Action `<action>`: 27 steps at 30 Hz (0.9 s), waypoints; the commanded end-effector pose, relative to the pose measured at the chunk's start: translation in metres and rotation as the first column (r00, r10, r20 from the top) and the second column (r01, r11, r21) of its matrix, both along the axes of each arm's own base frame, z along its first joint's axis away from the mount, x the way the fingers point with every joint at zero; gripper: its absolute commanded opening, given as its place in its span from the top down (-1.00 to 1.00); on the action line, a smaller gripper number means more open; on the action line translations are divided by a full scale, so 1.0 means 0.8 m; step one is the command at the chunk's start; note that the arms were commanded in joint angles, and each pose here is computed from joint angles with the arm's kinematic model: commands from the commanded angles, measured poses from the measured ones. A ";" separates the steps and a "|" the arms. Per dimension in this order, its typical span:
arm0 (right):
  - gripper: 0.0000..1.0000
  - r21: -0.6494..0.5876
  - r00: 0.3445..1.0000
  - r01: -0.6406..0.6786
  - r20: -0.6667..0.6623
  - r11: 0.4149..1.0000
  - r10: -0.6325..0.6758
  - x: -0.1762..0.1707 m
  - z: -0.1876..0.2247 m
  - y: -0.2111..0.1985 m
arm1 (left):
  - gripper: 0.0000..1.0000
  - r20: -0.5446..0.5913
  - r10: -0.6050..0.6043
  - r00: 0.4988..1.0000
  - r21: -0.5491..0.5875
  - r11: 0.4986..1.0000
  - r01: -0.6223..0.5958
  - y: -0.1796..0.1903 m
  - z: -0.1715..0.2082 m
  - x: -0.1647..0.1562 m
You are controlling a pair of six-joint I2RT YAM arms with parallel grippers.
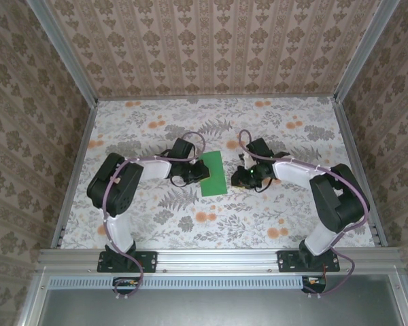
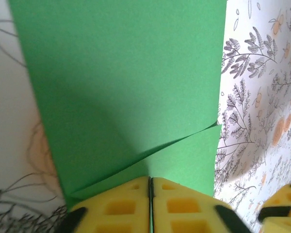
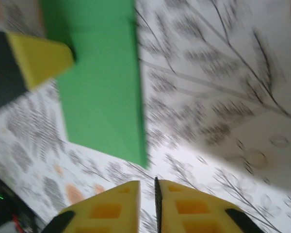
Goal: Fold a paper plane with a square sheet of paper (pick it up from the middle)
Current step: Fold the triangle a second time at the center of the table.
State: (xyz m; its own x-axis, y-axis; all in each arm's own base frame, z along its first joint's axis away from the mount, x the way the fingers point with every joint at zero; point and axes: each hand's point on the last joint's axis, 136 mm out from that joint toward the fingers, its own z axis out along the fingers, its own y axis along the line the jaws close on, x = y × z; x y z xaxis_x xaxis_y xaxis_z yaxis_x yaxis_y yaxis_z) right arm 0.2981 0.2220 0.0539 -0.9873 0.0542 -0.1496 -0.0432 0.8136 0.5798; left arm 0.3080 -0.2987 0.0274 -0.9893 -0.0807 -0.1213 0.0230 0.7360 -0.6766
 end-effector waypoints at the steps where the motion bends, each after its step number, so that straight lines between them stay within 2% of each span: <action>1: 0.40 0.077 0.992 -0.052 0.120 0.996 0.042 0.039 0.031 0.026 | 0.45 0.104 0.018 0.994 -0.056 0.998 -0.012 0.003 0.065 0.021; 4: 0.18 0.108 0.976 -0.125 0.194 0.986 0.102 0.056 0.039 0.041 | 0.03 0.154 0.081 0.985 -0.053 0.996 -0.073 0.024 0.092 0.032; 6: -0.01 0.094 0.966 -0.155 0.223 0.983 0.131 0.065 0.035 0.044 | -0.11 0.167 0.133 0.977 -0.035 0.991 -0.129 0.046 0.094 0.039; 9: -0.15 0.074 0.954 -0.199 0.245 0.977 0.175 0.076 0.028 0.048 | -0.31 0.175 0.183 0.967 -0.027 0.983 -0.181 0.069 0.094 0.038; 12: -0.19 0.076 0.948 -0.235 0.239 0.969 0.211 0.081 0.016 0.053 | -0.55 0.207 0.198 0.958 -0.005 0.979 -0.202 0.090 0.094 0.040; 17: -0.13 0.103 0.937 -0.291 0.231 0.951 0.262 0.083 0.006 0.064 | -0.97 0.226 0.187 0.956 0.013 0.981 -0.194 0.100 0.089 0.030; 24: -0.03 0.110 0.920 -0.359 0.209 0.927 0.332 0.070 -0.011 0.065 | -1.00 0.226 0.173 0.959 -0.031 0.985 -0.170 0.093 0.088 0.026; 27: 0.14 0.125 0.915 -0.376 0.204 0.918 0.347 0.065 -0.013 0.067 | -1.00 0.216 0.171 0.961 -0.060 0.985 -0.162 0.087 0.087 0.022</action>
State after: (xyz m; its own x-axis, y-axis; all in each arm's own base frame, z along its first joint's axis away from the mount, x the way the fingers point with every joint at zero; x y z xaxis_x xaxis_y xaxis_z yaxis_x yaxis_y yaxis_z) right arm 0.3534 0.2713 0.0394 -0.9148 -0.2250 -0.3354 -0.3957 0.6660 0.6324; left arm 0.3286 -0.2243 0.0892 -0.9136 -0.2584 -0.3141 0.0195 0.7435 -0.6685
